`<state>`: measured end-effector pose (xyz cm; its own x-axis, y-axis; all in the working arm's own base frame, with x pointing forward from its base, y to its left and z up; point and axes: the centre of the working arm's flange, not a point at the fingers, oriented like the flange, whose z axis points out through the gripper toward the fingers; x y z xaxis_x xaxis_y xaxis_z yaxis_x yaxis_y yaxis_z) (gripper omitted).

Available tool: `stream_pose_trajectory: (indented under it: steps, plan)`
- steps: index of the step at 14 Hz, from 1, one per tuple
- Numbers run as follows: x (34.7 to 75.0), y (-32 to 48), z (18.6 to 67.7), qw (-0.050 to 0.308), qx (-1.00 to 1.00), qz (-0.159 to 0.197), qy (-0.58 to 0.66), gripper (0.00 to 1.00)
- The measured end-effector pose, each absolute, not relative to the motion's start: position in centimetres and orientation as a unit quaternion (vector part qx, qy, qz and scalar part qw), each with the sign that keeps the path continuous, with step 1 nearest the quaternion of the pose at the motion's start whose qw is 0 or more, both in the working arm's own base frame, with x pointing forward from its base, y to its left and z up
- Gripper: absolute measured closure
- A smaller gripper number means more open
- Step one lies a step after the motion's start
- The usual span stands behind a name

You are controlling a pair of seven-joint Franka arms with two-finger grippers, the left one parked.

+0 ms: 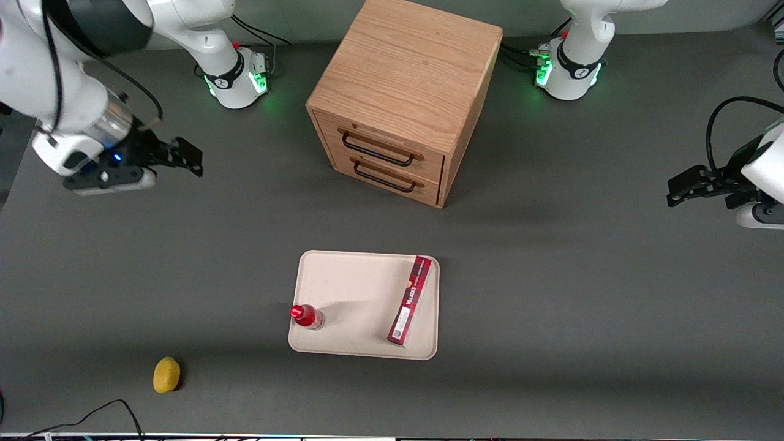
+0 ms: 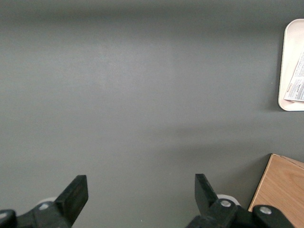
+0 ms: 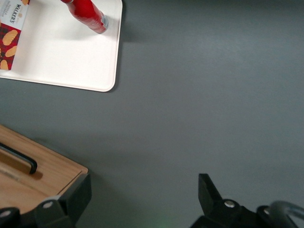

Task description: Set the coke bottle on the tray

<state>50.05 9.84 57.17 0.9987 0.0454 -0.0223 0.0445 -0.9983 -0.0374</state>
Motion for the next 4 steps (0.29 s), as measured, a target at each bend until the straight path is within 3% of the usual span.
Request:
stream_pose_trajectory:
  steps: [4]
  plan:
    - [49.6, 8.8, 61.2, 0.029, -0.999, 0.017, -0.017, 0.00]
